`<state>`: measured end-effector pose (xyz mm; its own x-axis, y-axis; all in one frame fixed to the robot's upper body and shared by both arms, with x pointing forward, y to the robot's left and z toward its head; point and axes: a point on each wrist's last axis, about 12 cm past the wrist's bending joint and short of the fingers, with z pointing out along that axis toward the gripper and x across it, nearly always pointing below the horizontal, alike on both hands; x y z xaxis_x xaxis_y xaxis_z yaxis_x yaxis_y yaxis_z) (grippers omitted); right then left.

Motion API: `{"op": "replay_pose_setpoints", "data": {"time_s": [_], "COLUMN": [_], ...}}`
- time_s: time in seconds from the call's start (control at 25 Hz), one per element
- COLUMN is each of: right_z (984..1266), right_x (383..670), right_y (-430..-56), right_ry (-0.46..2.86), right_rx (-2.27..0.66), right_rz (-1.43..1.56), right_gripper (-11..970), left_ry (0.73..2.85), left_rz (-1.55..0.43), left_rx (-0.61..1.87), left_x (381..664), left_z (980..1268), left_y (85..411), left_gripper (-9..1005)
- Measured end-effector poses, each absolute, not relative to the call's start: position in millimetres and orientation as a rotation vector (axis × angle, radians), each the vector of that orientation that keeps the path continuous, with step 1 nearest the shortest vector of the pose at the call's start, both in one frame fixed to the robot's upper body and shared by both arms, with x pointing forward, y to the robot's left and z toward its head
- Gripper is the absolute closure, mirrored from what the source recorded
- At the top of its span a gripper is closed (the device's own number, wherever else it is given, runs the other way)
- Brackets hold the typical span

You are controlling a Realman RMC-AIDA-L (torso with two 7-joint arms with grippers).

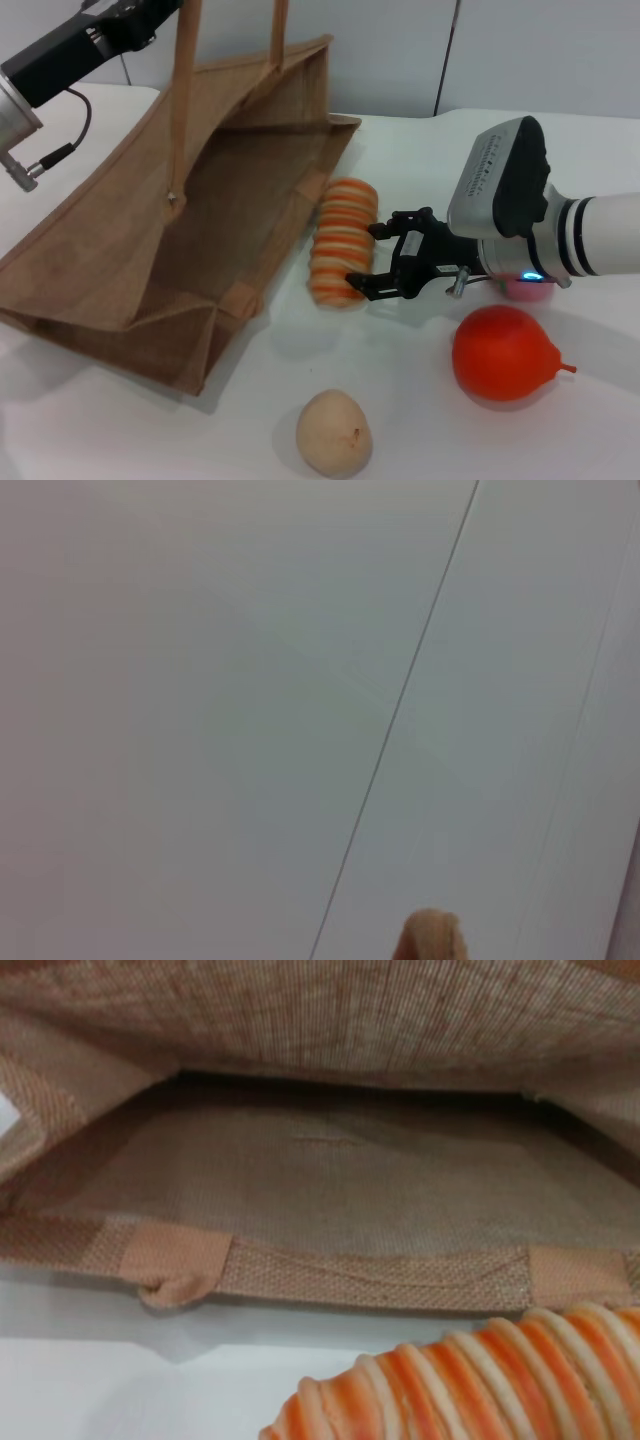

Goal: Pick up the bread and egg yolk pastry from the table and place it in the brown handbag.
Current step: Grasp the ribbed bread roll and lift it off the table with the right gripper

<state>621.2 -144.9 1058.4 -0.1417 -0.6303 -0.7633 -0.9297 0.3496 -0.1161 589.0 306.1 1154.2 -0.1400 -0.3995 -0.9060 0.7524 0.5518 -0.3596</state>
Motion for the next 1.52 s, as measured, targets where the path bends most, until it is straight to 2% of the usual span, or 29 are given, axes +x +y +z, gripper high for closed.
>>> {"op": "replay_pose_setpoints", "data": {"time_s": [0.56, 0.64, 0.88, 1.52], "right_z": [1056.3, 1055.9, 1055.9, 1057.5], "right_x": [623.1, 623.0, 622.6, 621.7], "right_y": [-136.8, -136.7, -136.3, -135.6], "right_ry": [1.887, 1.89, 1.889, 1.863], "right_rx": [-1.384, -1.382, -1.383, -1.407], "right_rz": [0.45, 0.448, 0.453, 0.466], "right_gripper": [171, 229, 313, 406], "left_ry": [1.372, 1.371, 1.371, 1.376], "left_rz": [-1.039, -1.04, -1.04, -1.035], "left_rx": [0.343, 0.343, 0.342, 0.335], "left_x": [592.6, 592.8, 592.6, 591.2], "left_z": [1155.0, 1155.2, 1154.9, 1153.5], "left_y": [299.6, 299.4, 299.5, 301.9], "left_gripper": [895, 895, 895, 895]}}
